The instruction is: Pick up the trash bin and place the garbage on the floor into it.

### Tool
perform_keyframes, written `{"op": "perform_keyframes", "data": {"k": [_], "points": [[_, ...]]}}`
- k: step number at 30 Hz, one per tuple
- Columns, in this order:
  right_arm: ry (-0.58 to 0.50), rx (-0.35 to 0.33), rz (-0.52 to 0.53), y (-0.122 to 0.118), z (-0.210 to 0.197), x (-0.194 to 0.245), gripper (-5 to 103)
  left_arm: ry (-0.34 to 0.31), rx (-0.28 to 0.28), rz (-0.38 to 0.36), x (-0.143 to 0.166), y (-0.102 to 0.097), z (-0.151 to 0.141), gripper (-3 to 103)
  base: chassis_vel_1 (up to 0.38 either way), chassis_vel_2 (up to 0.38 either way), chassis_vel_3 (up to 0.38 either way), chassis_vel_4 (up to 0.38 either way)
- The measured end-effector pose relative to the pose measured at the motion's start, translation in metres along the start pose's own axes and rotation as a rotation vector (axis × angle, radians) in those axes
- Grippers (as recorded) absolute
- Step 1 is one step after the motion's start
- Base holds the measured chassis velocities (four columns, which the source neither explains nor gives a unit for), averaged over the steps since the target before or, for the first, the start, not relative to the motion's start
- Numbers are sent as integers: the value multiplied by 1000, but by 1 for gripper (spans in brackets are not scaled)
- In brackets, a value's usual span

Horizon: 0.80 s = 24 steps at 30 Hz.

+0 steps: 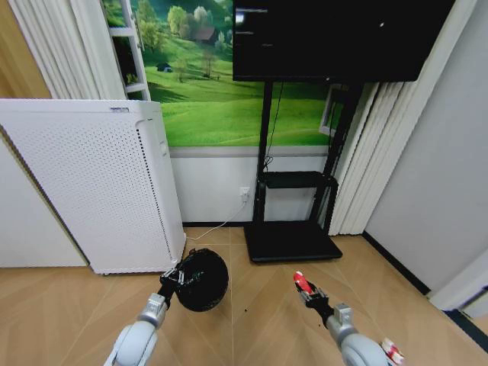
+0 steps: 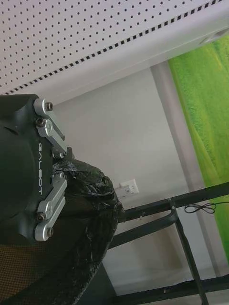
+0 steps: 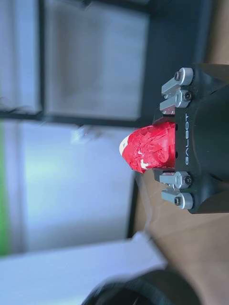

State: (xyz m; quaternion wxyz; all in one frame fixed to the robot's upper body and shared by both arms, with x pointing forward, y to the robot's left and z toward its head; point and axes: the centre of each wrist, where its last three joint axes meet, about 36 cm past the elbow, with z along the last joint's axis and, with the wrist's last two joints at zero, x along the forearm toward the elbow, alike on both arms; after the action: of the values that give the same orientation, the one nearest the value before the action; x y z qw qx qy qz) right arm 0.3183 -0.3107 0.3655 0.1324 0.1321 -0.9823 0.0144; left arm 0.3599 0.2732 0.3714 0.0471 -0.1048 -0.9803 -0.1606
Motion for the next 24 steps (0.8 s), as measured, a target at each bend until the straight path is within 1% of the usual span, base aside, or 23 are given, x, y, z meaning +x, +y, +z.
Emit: {"op": "perform_keyframes", "data": {"k": [1,3,4,5,6,7,9,10,12,13,14,15,16,19,20,21,23,24], "points": [[-4,0,-4,1,-1,0,48,-1,0,0,0,0,0,7,0,0,0,0],[-80,7,-77,13,-12,6,48,-7,0,4,-4,-1,-2,7,0,0,0,0],[-80,7,-77,13,-12,6,48,-7,0,4,-4,-1,-2,7,0,0,0,0],[-121,12,-119,19,-16,9,48,-9,2,8,-7,-3,-2,7,0,0,0,0],[-195,23,-205,30,-22,13,48,-18,7,15,-13,-7,-4,7,0,0,0,0],[-195,23,-205,30,-22,13,48,-18,7,15,-13,-7,-4,7,0,0,0,0],[-272,50,-312,41,-24,11,48,-25,21,41,-24,-22,-6,7,0,0,0,0],[-272,50,-312,41,-24,11,48,-25,21,41,-24,-22,-6,7,0,0,0,0],[-291,58,-341,44,-25,7,48,-29,30,56,-31,-33,-7,7,0,0,0,0],[-292,64,-355,44,-23,2,48,-30,39,69,-36,-43,-7,7,0,0,0,0],[-292,64,-355,44,-23,2,48,-30,39,69,-36,-43,-7,7,0,0,0,0],[-288,69,-363,43,-20,-4,48,-29,48,86,-42,-54,-7,7,0,0,0,0],[-288,69,-363,43,-20,-4,48,-29,48,86,-42,-54,-7,7,0,0,0,0],[-264,79,-369,38,-5,-19,48,-25,61,134,-59,-79,-6,7,0,0,0,0],[-264,79,-369,38,-5,-19,48,-25,61,134,-59,-79,-6,7,0,0,0,0],[-255,78,-368,37,1,-28,48,-26,67,154,-65,-89,-9,7,0,0,0,0],[-253,77,-368,38,2,-31,48,-26,70,158,-67,-92,-10,7,0,0,0,0],[-251,72,-370,40,7,-40,48,-28,79,171,-72,-100,-13,7,0,0,0,0]]}}
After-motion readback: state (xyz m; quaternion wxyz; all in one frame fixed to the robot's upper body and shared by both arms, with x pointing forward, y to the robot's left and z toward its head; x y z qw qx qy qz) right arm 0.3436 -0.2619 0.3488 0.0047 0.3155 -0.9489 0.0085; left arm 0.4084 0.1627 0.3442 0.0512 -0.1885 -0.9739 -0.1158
